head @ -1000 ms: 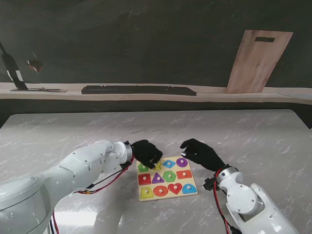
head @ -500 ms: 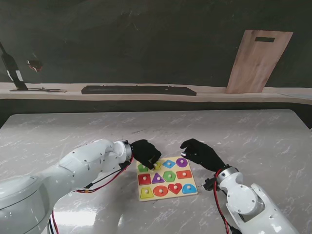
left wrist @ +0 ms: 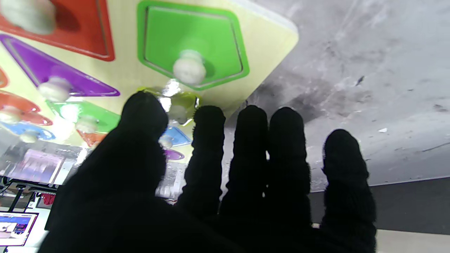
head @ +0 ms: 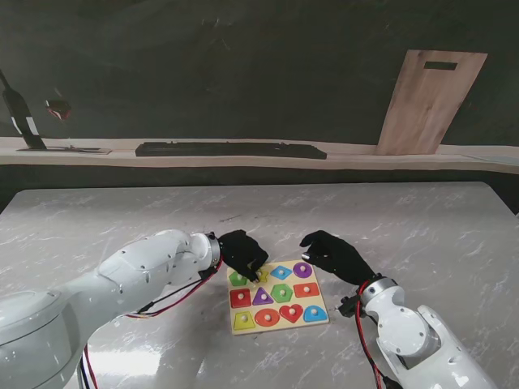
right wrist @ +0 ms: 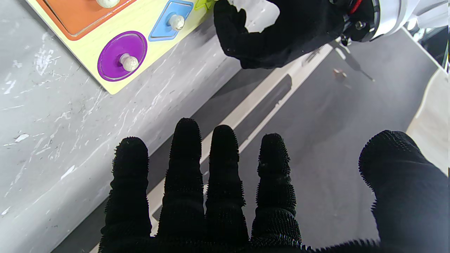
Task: Fit puzzle pieces into a puzzle board
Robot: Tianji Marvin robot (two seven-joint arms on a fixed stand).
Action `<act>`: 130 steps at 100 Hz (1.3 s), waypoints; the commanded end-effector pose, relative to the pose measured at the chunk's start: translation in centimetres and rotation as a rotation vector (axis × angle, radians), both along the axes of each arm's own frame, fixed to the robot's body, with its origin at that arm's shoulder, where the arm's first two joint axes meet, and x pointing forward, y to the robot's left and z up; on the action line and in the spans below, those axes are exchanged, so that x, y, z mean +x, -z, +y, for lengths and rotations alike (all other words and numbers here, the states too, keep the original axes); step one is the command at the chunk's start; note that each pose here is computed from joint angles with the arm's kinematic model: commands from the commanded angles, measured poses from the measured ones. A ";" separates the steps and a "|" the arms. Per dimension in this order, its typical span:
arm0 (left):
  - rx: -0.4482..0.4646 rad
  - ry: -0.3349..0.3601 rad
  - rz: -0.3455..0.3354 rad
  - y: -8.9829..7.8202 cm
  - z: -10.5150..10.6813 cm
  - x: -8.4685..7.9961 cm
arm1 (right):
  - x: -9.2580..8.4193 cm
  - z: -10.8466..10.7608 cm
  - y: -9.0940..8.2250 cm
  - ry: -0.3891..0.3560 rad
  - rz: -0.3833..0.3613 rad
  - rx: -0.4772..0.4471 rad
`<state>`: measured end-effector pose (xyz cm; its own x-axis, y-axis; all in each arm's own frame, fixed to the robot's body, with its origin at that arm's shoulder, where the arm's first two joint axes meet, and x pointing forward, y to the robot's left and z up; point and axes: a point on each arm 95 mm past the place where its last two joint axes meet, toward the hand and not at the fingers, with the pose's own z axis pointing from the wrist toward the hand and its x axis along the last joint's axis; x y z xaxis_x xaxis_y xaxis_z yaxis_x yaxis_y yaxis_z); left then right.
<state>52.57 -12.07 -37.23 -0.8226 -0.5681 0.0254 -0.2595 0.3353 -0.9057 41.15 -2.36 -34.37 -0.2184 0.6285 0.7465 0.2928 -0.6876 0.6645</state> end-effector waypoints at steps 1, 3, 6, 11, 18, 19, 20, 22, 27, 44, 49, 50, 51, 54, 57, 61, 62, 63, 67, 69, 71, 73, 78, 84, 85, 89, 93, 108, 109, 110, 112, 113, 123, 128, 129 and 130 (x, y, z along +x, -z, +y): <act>0.023 -0.007 -0.003 0.0 0.4 0.1 | -0.2 0.2 0.1 -0.007 0.000 0.000; 0.026 -0.008 -0.004 0.0 0.4 0.1 | -0.2 0.2 0.1 -0.007 0.000 0.000; 0.030 -0.010 -0.006 0.0 0.5 0.1 | -0.2 0.2 0.1 -0.007 0.000 0.000; 0.035 -0.011 -0.010 0.0 0.5 0.1 | -0.3 0.2 0.1 -0.006 -0.001 0.000; 0.042 -0.012 -0.018 0.0 0.6 0.0 | -0.3 0.2 0.1 -0.006 -0.003 0.001; 0.043 -0.012 -0.020 -0.1 0.6 0.0 | -0.3 0.2 0.1 -0.006 -0.003 0.001; 0.044 -0.012 -0.021 -0.1 0.6 0.0 | -0.3 0.2 0.1 -0.006 -0.003 0.001; 0.046 -0.013 -0.024 -0.1 0.6 0.0 | -0.3 0.2 0.1 -0.006 -0.003 0.001; 0.052 -0.016 -0.029 -0.1 0.7 0.0 | -0.3 0.2 0.0 -0.006 -0.004 0.001; 0.051 -0.039 -0.041 -0.3 1.1 0.1 | -0.3 0.2 0.0 -0.006 -0.004 0.001; 0.048 -0.048 -0.040 -0.3 1.2 0.1 | -0.2 0.2 0.0 -0.006 -0.006 0.001; 0.047 -0.050 -0.040 -0.4 1.2 0.1 | -0.2 0.2 0.0 -0.006 -0.006 0.001; 0.046 -0.051 -0.041 -0.4 1.3 0.1 | -0.2 0.2 0.0 -0.006 -0.006 0.001; 0.042 -0.056 -0.041 -0.4 1.3 0.1 | -0.3 0.2 0.0 -0.007 -0.007 0.001; 0.040 -0.061 -0.040 -0.4 1.3 0.1 | -0.3 0.2 0.0 -0.007 -0.007 0.001; 0.038 -0.065 -0.040 -0.4 1.4 0.1 | -0.3 0.2 0.1 -0.008 -0.007 0.001; 0.037 -0.066 -0.040 -0.4 1.4 0.1 | -0.3 0.2 0.1 -0.008 -0.007 0.001; 0.037 -0.067 -0.041 -0.4 1.4 0.1 | -0.3 0.2 0.1 -0.008 -0.006 0.001; 0.036 -0.069 -0.042 -0.4 1.5 0.0 | -0.3 0.2 0.1 -0.009 -0.006 0.001; 0.036 -0.070 -0.043 -0.5 1.5 0.0 | -0.3 0.2 0.1 -0.009 -0.007 0.001; 0.034 -0.071 -0.044 -0.5 1.6 0.0 | -0.3 0.2 0.1 -0.010 -0.007 0.001; 0.033 -0.073 -0.046 -0.6 1.6 0.0 | -0.3 0.2 0.1 -0.010 -0.007 0.001; 0.029 -0.079 -0.050 -0.7 1.7 -0.1 | -0.3 0.2 0.0 -0.011 -0.008 0.002; 0.014 -0.095 -0.049 -0.9 1.9 -0.2 | -0.4 0.2 0.0 -0.013 -0.009 0.002; 0.010 -0.098 -0.048 -1.0 1.9 -0.2 | -0.4 0.2 0.0 -0.014 -0.009 0.002; -0.006 -0.113 -0.043 -1.1 2.0 -0.3 | -0.4 0.3 0.0 -0.015 -0.010 0.003; -0.024 -0.127 -0.038 -1.3 2.1 -0.4 | -0.4 0.3 0.0 -0.016 -0.011 0.003; -0.101 -0.184 -0.008 -2.1 2.6 -1.1 | -0.5 0.4 0.1 -0.020 -0.012 0.001; -0.107 -0.188 -0.004 -2.1 2.7 -1.2 | -0.5 0.4 0.1 -0.020 -0.012 0.001; -0.114 -0.192 -0.001 -2.2 2.7 -1.2 | -0.5 0.5 0.1 -0.020 -0.011 0.001; -0.125 -0.199 0.004 -2.3 2.8 -1.4 | -0.5 0.5 0.1 -0.019 -0.011 0.001; -0.131 -0.203 0.006 -2.3 2.8 -1.5 | -0.5 0.5 0.1 -0.019 -0.011 0.001; -0.197 -0.244 0.022 -2.9 3.4 -2.5 | -0.5 0.5 0.1 -0.016 -0.009 -0.002; -0.236 -0.266 0.030 -3.1 3.7 -3.1 | -0.5 0.5 0.2 -0.016 -0.009 -0.005; -0.245 -0.271 0.033 -3.2 3.7 -3.2 | -0.5 0.5 0.2 -0.017 -0.009 -0.006; -0.255 -0.276 0.037 -3.2 3.8 -3.4 | -0.5 0.5 0.2 -0.017 -0.009 -0.006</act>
